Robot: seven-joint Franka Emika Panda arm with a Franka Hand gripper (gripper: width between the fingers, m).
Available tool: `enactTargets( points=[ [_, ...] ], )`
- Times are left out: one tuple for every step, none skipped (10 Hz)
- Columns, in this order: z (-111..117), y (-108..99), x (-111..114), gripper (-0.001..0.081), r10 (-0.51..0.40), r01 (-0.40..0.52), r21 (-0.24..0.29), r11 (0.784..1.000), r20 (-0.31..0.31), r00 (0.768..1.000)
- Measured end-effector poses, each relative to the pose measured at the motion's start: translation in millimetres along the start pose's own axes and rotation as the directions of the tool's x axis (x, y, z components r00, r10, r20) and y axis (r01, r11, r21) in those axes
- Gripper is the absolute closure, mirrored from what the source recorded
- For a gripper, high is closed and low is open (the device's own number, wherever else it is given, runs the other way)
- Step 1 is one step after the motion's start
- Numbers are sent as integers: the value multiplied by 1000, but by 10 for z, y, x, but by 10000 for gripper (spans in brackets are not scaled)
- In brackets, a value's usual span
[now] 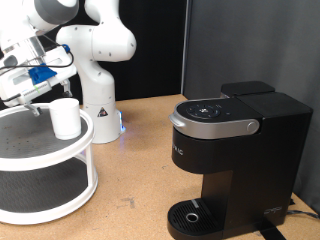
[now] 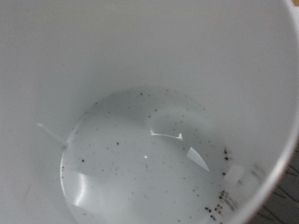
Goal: Make a cup of coffee with the keurig machine
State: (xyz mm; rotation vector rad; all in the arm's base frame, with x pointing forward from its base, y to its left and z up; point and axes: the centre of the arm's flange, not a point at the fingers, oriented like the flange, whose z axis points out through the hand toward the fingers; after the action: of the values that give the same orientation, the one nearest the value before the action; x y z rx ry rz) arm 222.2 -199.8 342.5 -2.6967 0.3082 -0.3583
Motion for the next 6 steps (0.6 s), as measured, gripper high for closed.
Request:
enactTargets(
  points=[
    [22, -15, -5, 6, -4, 4, -1, 1000, 7, 1000],
    [40, -26, -11, 6, -6, 6, -2, 1000, 12, 1000],
    [50, -34, -13, 6, -7, 7, -3, 1000, 15, 1000],
    [55, -44, -9, 6, -7, 7, -5, 1000, 17, 1000],
    [56, -51, -6, 6, -6, 7, -7, 1000, 19, 1000],
    [58, -58, -1, 22, -5, 5, -9, 1000, 20, 1000]
  ],
)
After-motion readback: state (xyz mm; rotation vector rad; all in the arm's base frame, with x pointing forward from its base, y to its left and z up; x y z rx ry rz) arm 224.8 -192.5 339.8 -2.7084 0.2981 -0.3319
